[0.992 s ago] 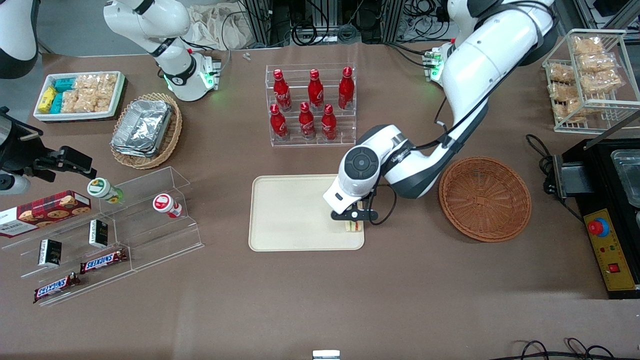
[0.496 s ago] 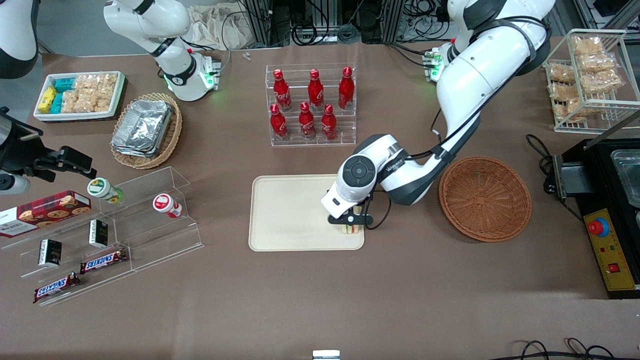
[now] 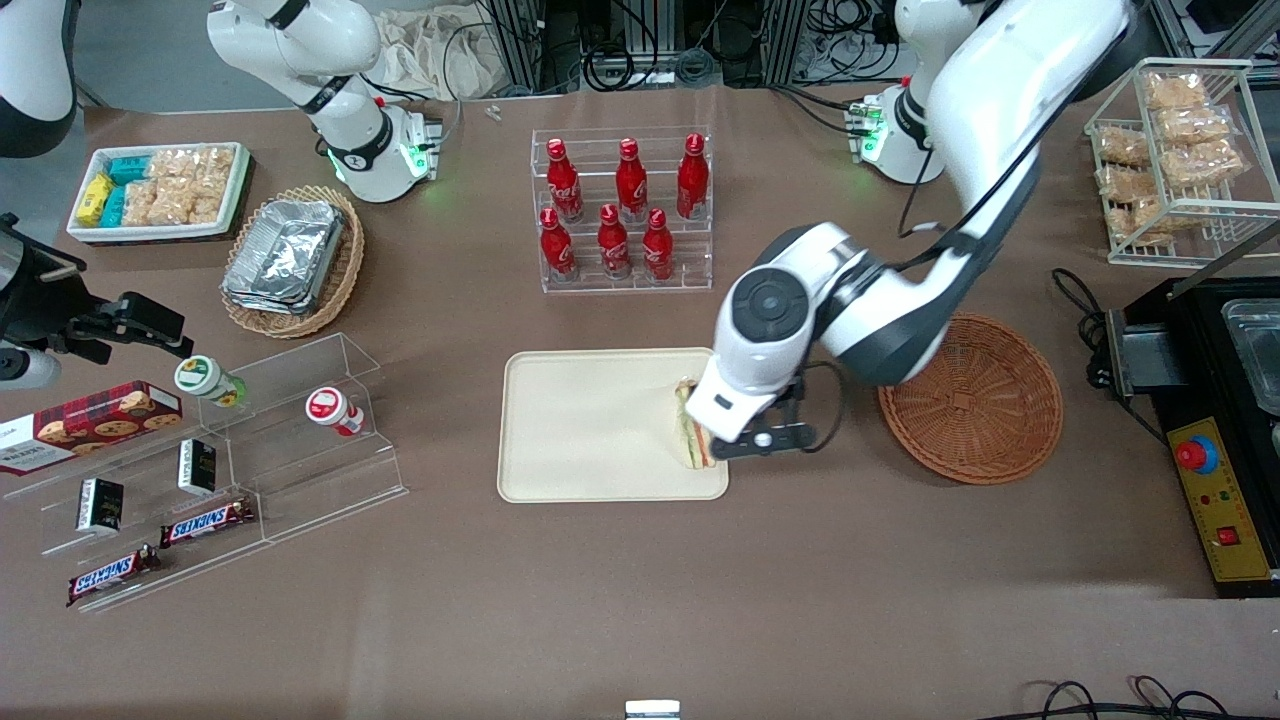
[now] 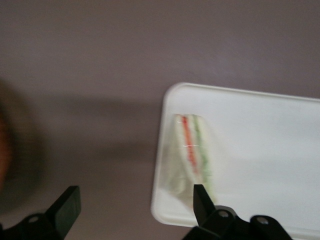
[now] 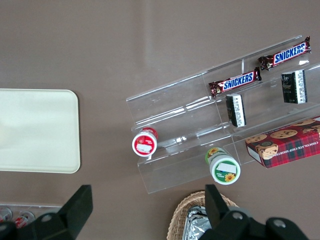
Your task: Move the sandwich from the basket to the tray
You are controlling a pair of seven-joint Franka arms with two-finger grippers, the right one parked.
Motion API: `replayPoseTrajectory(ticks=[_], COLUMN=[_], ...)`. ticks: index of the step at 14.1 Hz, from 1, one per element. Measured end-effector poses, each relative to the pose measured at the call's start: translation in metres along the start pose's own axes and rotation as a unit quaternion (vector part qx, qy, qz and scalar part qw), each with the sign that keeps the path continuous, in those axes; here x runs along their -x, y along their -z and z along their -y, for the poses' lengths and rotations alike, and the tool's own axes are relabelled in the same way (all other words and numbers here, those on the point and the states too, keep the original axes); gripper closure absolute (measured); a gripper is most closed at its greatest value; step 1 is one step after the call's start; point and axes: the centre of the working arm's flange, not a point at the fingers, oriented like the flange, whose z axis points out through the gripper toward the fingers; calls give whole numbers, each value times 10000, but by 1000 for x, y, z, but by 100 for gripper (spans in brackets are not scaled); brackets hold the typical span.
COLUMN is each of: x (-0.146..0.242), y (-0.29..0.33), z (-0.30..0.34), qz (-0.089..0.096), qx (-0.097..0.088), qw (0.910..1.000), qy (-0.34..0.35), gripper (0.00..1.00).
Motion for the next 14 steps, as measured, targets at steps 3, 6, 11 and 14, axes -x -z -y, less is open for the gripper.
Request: replayPoseTrajectory(ticks=[3, 6, 11, 14], x=[-28, -43, -56, -62], y=[65, 111, 133, 130], z=[82, 158, 258, 287], qz=[-46, -107, 315, 460], qx=[-62, -260, -214, -215], qw=[9999, 9996, 9964, 9953], qy=[-140, -72, 755, 826], gripper=[0, 0, 0, 0])
